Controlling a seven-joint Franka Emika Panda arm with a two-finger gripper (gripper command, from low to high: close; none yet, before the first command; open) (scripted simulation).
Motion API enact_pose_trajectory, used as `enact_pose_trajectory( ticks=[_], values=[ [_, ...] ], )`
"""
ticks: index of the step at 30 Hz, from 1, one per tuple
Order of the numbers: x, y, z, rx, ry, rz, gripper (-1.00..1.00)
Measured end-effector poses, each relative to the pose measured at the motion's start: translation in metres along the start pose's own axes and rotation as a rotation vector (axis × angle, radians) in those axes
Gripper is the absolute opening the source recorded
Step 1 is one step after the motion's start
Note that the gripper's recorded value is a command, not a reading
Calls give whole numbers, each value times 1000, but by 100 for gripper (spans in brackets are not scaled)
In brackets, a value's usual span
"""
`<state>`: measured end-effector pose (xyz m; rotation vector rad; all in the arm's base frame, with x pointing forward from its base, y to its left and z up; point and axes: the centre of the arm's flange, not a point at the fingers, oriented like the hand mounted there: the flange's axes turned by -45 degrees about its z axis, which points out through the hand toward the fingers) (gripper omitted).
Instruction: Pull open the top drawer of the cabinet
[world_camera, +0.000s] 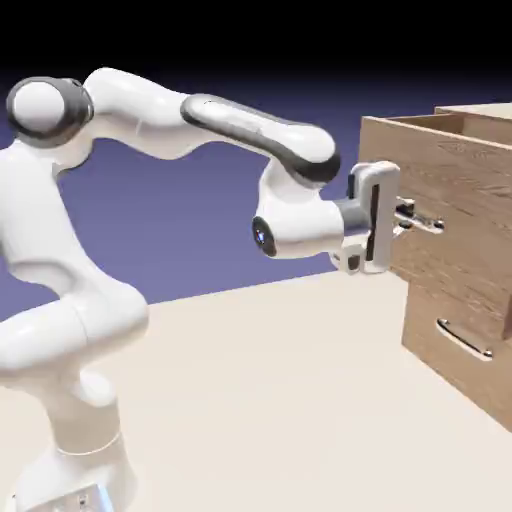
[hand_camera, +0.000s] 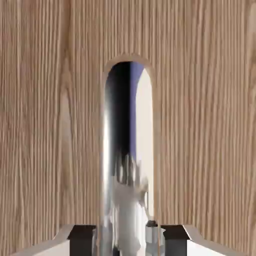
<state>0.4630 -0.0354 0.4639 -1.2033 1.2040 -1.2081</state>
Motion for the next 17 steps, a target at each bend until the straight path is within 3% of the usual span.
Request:
enact_pose_trajectory(
  ticks=[10, 14, 15, 17],
  values=[
    [0, 2, 4, -5, 1, -4, -100],
    [0, 2, -29, -6, 0, -4, -100],
    [0, 2, -35, -6, 0, -4, 100],
    [0, 2, -36, -6, 2, -3, 100]
  ],
)
